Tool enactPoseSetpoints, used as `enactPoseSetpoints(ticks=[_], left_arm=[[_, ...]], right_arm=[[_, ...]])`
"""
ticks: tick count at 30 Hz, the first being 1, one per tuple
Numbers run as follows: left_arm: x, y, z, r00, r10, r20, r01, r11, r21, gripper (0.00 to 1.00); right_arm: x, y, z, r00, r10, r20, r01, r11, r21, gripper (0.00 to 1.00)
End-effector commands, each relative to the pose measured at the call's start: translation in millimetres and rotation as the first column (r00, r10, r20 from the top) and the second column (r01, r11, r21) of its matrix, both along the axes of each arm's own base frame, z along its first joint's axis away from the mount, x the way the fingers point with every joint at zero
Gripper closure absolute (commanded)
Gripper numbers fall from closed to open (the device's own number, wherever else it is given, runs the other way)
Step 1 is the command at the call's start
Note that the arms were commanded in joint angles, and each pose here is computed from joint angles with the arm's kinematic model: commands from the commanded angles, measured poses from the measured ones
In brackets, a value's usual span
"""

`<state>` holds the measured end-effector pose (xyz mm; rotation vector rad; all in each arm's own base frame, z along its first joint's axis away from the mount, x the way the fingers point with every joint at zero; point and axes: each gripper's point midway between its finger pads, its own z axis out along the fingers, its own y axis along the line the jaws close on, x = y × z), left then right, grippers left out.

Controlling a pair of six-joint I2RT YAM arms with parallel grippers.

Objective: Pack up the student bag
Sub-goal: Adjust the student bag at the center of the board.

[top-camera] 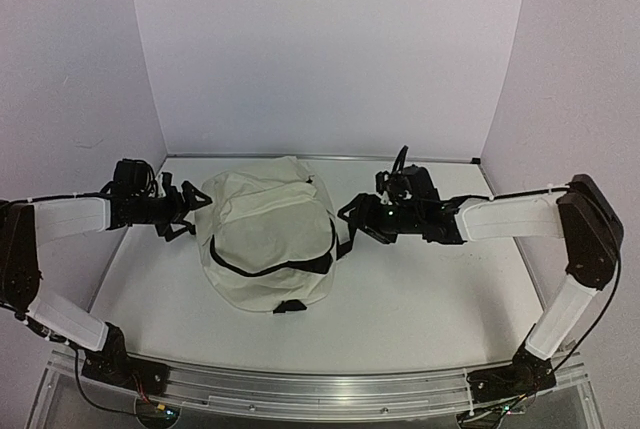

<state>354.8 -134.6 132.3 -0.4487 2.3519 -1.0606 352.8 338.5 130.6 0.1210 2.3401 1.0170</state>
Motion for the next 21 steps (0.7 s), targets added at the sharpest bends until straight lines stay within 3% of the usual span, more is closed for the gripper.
enactPoseSetpoints(ticks=[1, 6, 10, 12, 17, 21], left_arm=[[-6, -22, 4, 0.999, -0.037, 0.002, 0.037, 0.997, -0.068, 0.04], [-20, -36, -20, 0.994, -0.082, -0.076, 0.080, 0.996, -0.030, 0.06], [-24, -42, -26, 0.988, -0.116, -0.098, 0.113, 0.993, -0.037, 0.22], [-26, -47, -30, 0.983, -0.140, -0.116, 0.134, 0.989, -0.055, 0.30], [-25, -46, -41, 0.981, -0.133, -0.145, 0.127, 0.991, -0.046, 0.69], [-14, -46, -41, 0.985, -0.111, -0.129, 0.106, 0.994, -0.040, 0.88]], right_arm=[[29, 25, 15, 0.997, -0.049, -0.051, 0.060, 0.972, 0.227, 0.35], [48, 41, 5, 0.992, -0.073, -0.100, 0.102, 0.939, 0.328, 0.37], [56, 47, -7, 0.988, -0.082, -0.129, 0.123, 0.929, 0.350, 0.38], [57, 50, -14, 0.988, -0.074, -0.135, 0.117, 0.931, 0.346, 0.44], [52, 64, -10, 0.994, 0.007, -0.113, 0.037, 0.922, 0.384, 0.67], [40, 68, 1, 0.996, 0.074, -0.058, -0.047, 0.927, 0.373, 0.81]])
